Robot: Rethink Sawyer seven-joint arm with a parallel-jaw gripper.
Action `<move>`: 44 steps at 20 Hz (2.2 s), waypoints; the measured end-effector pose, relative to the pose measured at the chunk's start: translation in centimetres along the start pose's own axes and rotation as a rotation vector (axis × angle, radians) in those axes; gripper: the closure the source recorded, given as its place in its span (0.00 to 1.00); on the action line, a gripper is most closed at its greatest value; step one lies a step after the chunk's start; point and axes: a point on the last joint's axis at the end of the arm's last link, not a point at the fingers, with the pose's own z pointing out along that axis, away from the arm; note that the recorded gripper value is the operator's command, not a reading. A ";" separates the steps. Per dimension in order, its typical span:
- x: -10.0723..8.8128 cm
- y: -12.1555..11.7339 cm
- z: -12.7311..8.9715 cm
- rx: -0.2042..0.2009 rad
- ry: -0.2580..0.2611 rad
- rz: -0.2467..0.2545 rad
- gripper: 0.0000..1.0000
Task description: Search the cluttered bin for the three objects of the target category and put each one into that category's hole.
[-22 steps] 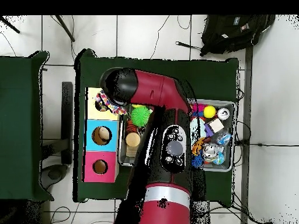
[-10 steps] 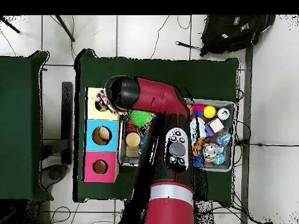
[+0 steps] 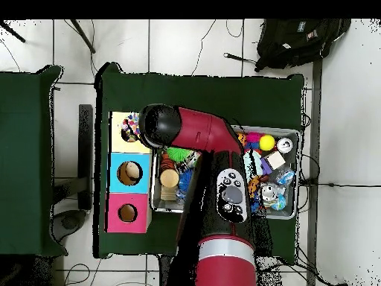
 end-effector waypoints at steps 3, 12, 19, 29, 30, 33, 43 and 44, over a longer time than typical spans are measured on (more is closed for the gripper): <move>0.4 0.0 0.0 -0.002 0.008 -0.001 1.00; 3.0 0.6 0.6 -0.006 0.054 -0.019 1.00; 4.2 1.9 0.8 -0.014 0.035 -0.045 1.00; 6.3 4.4 1.1 -0.035 -0.004 -0.090 1.00; 6.5 4.4 1.1 -0.034 -0.002 -0.092 1.00; 6.8 4.5 1.2 -0.033 0.001 -0.095 1.00; 6.9 4.5 1.4 -0.032 0.001 -0.096 1.00; 6.9 4.5 1.4 -0.033 0.000 -0.096 1.00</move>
